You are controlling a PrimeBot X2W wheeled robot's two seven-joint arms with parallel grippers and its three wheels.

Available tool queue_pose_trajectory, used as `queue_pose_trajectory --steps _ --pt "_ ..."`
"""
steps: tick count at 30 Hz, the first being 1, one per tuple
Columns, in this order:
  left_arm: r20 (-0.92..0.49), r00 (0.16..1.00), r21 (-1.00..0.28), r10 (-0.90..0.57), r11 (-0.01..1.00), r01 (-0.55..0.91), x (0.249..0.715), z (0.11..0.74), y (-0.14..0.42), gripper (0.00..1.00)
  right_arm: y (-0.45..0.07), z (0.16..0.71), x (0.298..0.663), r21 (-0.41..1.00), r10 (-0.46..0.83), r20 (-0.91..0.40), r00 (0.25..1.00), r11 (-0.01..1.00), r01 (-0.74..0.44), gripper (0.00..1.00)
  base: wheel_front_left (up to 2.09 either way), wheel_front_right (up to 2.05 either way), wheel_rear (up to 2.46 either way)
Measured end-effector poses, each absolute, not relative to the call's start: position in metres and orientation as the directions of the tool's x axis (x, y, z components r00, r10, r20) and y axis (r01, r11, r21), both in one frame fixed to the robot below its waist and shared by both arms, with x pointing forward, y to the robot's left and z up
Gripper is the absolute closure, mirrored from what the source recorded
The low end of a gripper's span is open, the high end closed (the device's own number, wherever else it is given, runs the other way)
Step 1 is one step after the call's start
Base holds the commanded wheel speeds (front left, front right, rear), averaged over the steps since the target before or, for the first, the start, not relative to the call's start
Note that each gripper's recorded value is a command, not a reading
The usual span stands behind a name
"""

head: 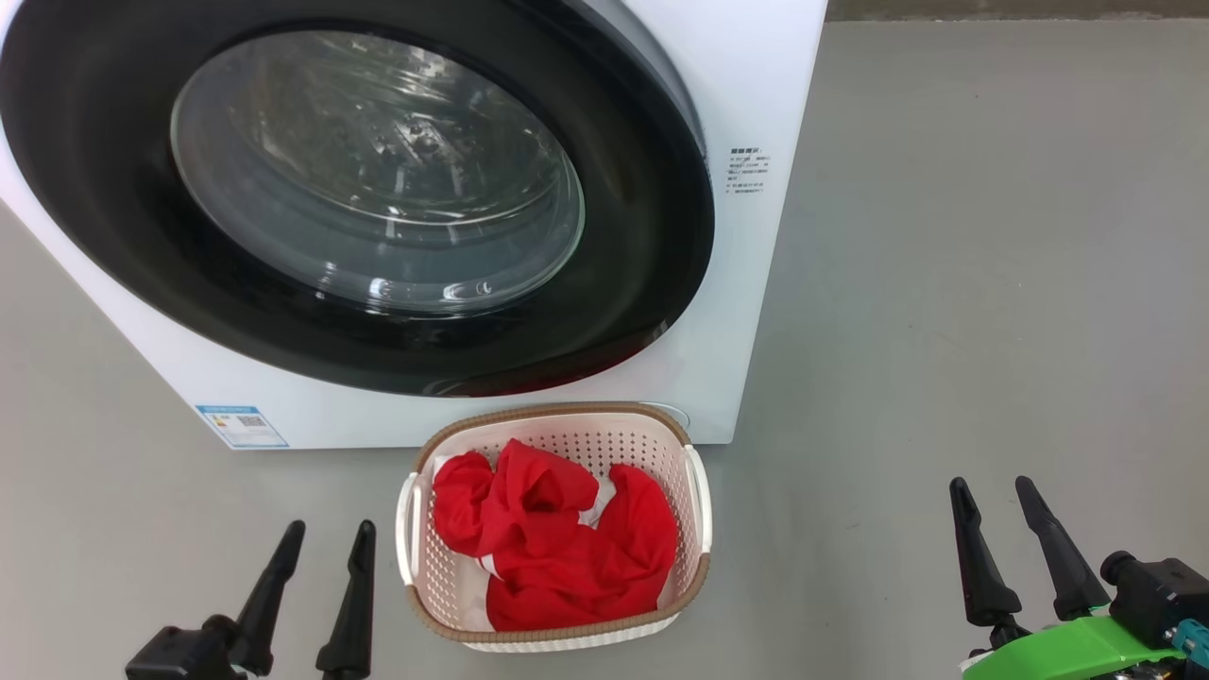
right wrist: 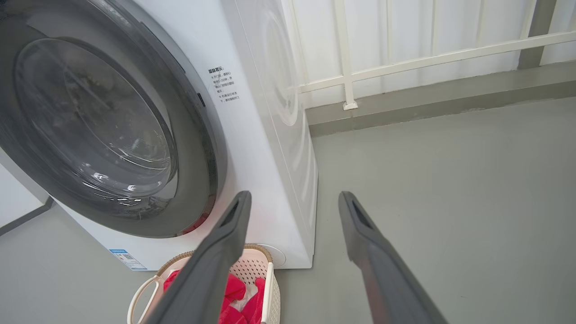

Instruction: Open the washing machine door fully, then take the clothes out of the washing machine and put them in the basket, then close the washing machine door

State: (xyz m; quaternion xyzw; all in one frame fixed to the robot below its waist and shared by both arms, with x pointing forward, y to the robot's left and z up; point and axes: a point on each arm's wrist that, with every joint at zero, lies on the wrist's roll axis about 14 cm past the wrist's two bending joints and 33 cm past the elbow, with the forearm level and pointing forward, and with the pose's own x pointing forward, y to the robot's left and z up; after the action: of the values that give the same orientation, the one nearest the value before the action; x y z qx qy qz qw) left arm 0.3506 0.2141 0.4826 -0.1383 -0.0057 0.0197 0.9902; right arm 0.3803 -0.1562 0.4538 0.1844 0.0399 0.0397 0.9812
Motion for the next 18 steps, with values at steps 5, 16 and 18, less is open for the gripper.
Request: queue_pose_trajectory --steps 5,16,18 --pt "-0.005 0.999 -0.273 0.049 0.961 -0.048 0.349 0.479 0.216 0.00 -0.155 0.454 0.381 0.362 0.097 -0.062 0.993 0.930 -0.068 0.00 0.00 0.00 0.00" --pt "-0.037 0.998 -0.293 0.058 0.954 -0.066 0.345 0.469 0.215 1.00 -0.151 0.445 0.378 0.364 0.106 -0.091 0.990 0.929 -0.066 1.00 0.00 0.00 0.00" --pt "-0.066 0.996 -0.300 0.053 0.951 -0.071 0.343 0.461 0.212 1.00 -0.149 0.437 0.375 0.369 0.106 -0.119 0.987 0.928 -0.055 1.00 0.00 0.00 0.00"
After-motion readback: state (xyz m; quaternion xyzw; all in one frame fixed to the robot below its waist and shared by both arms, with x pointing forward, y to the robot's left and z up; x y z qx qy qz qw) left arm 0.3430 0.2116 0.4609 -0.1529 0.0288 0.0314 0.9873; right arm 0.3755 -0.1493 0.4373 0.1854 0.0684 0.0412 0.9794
